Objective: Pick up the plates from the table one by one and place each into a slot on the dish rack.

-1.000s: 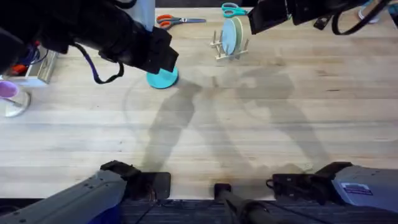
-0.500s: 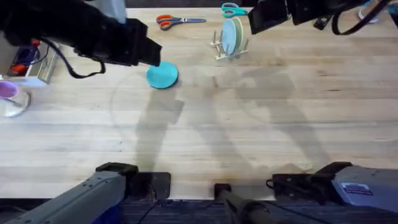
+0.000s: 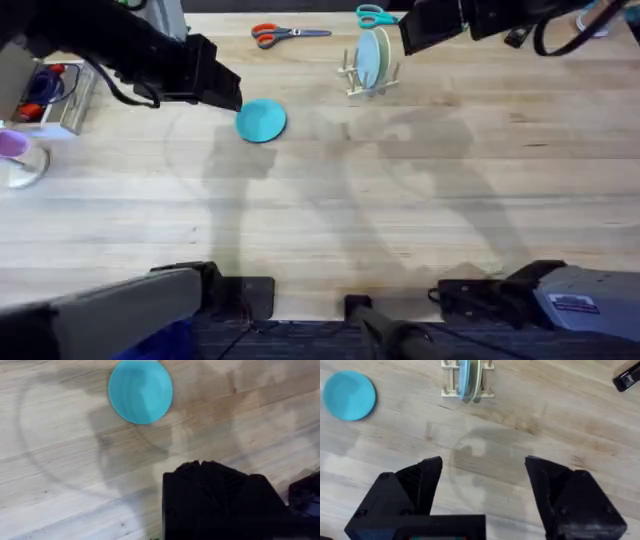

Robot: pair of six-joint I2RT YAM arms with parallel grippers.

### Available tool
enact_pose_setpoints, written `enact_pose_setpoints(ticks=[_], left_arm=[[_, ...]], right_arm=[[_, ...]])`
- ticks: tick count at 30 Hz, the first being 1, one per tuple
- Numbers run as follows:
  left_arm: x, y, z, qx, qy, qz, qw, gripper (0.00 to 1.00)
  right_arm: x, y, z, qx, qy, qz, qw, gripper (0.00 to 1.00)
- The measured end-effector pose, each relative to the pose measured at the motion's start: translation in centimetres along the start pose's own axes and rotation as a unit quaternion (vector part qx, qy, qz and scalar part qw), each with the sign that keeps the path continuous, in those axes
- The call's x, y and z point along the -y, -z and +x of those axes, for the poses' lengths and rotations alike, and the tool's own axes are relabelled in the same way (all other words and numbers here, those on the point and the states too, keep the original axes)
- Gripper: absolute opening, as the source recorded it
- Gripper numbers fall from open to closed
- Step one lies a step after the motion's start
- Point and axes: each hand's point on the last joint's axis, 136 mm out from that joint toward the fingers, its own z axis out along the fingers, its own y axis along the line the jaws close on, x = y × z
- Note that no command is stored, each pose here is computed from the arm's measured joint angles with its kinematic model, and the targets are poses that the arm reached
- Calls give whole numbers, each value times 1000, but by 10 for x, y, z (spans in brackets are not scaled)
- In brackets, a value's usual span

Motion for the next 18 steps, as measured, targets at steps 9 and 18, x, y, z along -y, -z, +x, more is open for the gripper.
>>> enact_pose_setpoints(ticks=[9, 18], left_arm=[[-24, -25, -8, -22, 16, 24, 999, 42], [-40, -42, -16, -23, 25, 35, 999, 42]], right_arm=[[0, 0, 0, 0, 0, 0, 1000, 994], [0, 0, 0, 0, 0, 0, 1000, 994]])
